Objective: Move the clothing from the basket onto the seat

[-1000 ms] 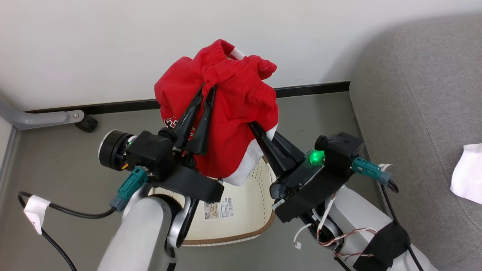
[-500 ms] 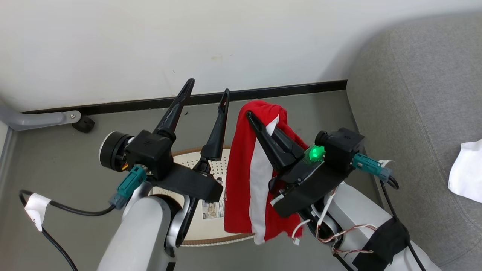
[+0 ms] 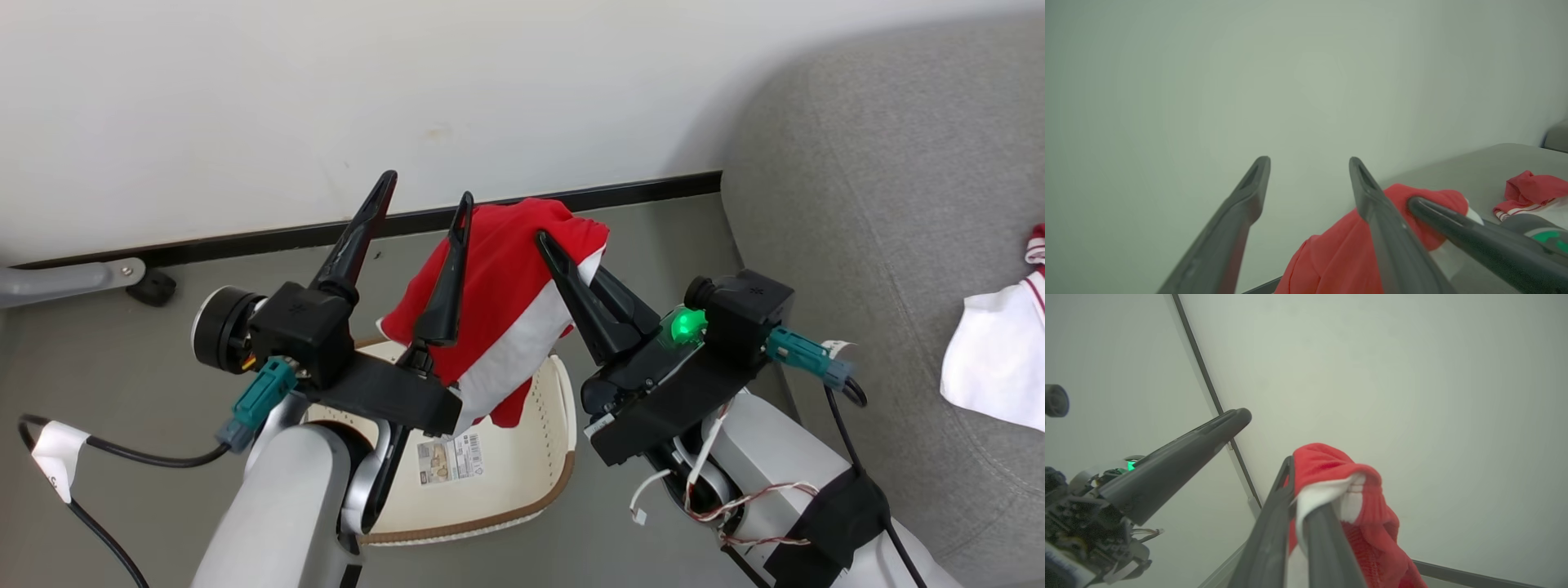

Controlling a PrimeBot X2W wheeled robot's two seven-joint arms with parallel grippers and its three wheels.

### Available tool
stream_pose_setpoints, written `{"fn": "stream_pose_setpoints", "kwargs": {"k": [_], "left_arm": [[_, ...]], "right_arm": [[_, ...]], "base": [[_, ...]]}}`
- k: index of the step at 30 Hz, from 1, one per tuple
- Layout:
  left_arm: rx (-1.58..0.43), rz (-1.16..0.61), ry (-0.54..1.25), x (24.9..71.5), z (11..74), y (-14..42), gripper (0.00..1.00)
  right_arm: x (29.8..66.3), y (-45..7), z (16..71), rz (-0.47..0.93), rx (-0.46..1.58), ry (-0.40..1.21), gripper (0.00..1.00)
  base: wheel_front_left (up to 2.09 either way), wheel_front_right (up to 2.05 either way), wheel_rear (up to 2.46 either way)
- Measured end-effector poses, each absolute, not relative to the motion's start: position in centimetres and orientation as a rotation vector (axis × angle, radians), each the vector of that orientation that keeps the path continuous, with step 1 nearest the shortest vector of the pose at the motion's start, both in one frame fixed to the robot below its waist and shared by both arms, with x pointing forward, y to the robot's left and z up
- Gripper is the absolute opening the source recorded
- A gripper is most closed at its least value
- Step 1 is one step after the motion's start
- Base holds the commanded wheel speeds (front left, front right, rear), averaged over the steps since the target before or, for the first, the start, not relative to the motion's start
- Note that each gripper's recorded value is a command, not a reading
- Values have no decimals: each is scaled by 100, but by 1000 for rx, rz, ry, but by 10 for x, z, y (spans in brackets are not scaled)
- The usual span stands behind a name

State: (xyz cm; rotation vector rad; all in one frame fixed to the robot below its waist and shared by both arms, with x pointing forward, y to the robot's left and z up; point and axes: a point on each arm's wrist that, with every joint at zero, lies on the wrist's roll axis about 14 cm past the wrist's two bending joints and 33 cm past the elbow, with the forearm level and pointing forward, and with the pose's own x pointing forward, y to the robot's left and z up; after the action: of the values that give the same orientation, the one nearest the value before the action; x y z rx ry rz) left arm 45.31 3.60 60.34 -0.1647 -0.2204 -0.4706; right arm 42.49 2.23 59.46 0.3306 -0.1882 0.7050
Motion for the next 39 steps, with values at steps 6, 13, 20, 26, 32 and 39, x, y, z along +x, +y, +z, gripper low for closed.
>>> {"fn": "stream_pose_setpoints", "kwargs": {"k": [6, 13, 20, 26, 32, 39], "left_arm": [[-170, -500, -223, 455, 604, 24, 100], [-176, -544, -209, 455, 599, 6, 100], [-187, -595, -216, 453, 601, -15, 100], [-193, -639, -207, 450, 598, -32, 100], [-205, -680, -204, 447, 597, -50, 100], [-214, -730, -199, 444, 596, -70, 100]], "right_arm": [[426, 6, 596, 658, 321, -196, 0], [426, -16, 598, 596, 304, -205, 0], [424, -41, 604, 525, 290, -228, 0], [419, -64, 608, 460, 273, -253, 0], [417, -90, 613, 388, 258, -274, 0], [410, -111, 613, 330, 249, -281, 0]], "base": [[0, 0, 0], [0, 0, 0], [0, 0, 0], [0, 0, 0], [0, 0, 0], [0, 0, 0]]}}
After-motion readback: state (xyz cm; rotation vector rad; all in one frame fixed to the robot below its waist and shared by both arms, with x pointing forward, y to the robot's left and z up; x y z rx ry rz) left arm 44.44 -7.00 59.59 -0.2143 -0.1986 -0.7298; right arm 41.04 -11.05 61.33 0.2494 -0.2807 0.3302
